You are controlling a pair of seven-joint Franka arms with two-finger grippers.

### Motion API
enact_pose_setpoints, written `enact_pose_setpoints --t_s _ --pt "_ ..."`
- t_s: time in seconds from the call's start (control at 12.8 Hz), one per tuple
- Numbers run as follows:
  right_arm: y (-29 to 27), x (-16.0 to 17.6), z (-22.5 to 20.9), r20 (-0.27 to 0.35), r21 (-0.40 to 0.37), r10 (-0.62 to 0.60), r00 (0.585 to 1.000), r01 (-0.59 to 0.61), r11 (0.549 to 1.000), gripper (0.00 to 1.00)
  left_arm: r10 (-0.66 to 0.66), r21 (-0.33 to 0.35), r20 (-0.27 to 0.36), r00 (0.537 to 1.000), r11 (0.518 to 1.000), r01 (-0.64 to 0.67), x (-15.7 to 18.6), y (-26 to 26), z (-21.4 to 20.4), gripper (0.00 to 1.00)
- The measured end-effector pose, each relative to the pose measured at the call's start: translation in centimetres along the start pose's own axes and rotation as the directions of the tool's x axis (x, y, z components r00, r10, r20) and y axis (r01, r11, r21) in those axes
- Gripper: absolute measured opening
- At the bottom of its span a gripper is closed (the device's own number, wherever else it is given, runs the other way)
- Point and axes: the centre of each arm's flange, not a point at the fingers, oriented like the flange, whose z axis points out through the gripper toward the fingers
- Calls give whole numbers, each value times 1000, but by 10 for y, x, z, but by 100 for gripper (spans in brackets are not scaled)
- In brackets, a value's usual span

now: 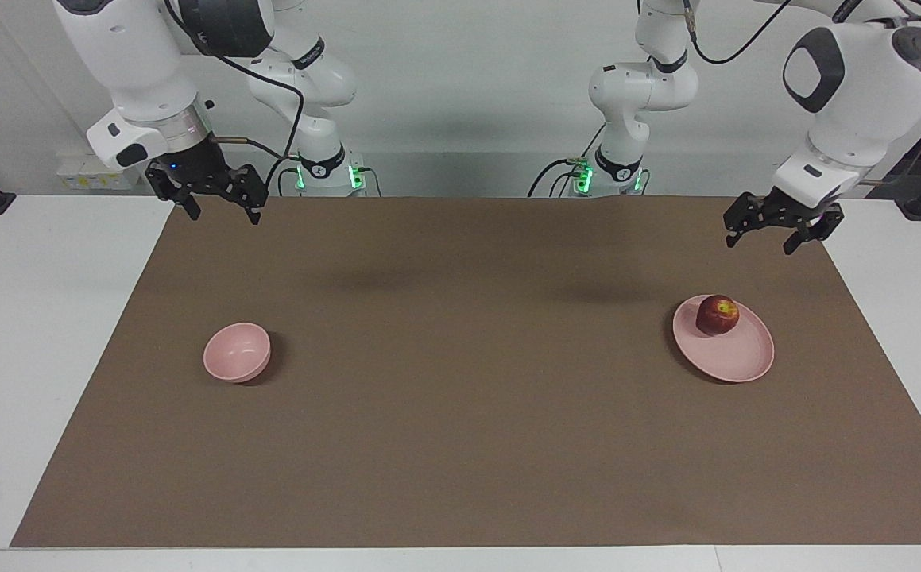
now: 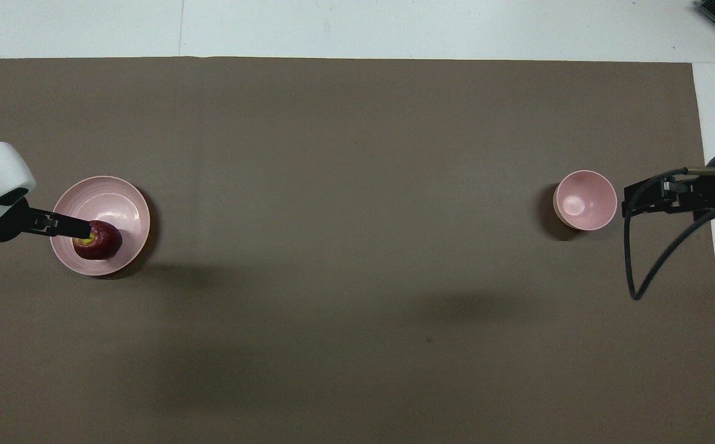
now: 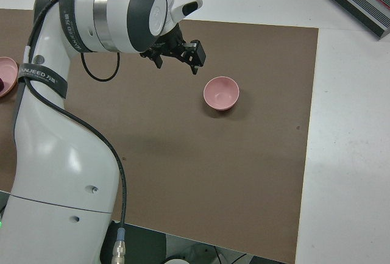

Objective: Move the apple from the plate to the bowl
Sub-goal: 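Reach the left gripper down to the red apple in the pink plate, then close the left gripper on the red apple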

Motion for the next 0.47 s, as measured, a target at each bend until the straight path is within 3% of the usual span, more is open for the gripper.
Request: enact_pose_setpoints --t_s 0.47 --pt "1 0 0 0 -1 2 1000 -2 1000 100 6 14 -25 1000 1000 -6 -9 -5 83 100"
